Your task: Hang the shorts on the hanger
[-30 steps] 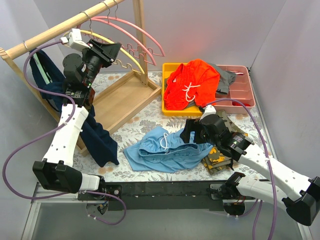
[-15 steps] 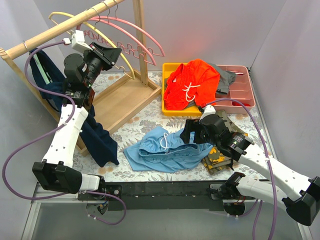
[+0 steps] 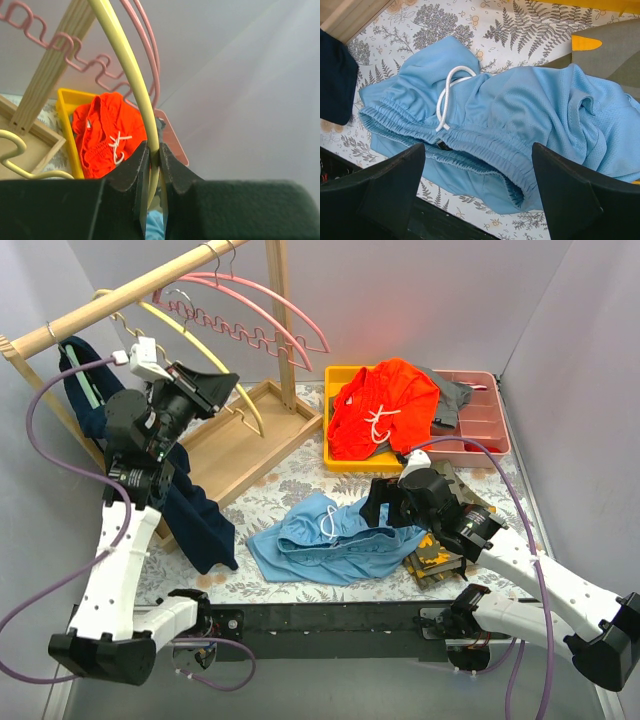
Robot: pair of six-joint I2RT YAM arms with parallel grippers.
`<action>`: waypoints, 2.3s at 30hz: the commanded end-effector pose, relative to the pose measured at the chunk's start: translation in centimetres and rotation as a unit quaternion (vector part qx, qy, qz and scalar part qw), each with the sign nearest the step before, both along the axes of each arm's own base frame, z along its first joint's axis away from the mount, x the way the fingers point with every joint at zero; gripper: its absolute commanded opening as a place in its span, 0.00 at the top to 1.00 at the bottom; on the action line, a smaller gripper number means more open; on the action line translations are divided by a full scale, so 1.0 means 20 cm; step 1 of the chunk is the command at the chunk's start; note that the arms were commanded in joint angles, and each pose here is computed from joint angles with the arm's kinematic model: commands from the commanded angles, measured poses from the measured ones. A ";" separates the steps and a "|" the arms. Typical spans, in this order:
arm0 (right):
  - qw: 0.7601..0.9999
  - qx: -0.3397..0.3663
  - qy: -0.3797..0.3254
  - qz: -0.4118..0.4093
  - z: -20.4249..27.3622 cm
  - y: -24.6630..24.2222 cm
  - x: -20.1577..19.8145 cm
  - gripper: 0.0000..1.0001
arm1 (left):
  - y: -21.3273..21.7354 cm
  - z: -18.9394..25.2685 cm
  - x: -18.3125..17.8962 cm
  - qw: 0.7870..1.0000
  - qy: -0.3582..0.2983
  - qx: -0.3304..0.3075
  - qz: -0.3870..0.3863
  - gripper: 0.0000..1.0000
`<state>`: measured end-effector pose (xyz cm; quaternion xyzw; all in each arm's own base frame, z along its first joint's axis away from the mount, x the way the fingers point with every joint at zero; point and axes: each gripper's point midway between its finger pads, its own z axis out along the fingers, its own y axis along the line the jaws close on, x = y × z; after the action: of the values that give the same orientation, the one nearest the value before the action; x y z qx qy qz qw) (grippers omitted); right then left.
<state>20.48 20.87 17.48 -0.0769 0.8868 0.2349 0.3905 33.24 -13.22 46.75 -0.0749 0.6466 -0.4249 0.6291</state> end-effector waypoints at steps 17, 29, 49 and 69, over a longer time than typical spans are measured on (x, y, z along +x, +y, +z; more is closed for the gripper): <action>0.978 0.050 -0.187 0.074 0.65 0.03 0.04 0.08 | -0.17 -0.47 -0.79 0.970 0.018 0.106 -0.217 1.00; 0.962 0.065 -0.255 0.076 0.93 0.00 0.04 0.09 | -0.35 -0.28 -0.98 0.931 -0.089 0.189 -0.298 1.00; 0.917 0.149 -0.365 0.063 1.20 -0.22 -0.18 0.12 | -0.99 -0.48 -1.29 0.795 -0.007 0.118 -0.595 1.00; 0.922 0.277 -0.206 0.173 0.94 0.18 -0.26 0.26 | -0.88 -0.84 -1.33 0.746 0.129 -0.033 -0.652 1.00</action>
<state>16.63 22.45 34.07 -0.1798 0.6914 0.4295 0.5524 6.93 -30.98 27.96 0.2695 0.6345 -0.7202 0.0774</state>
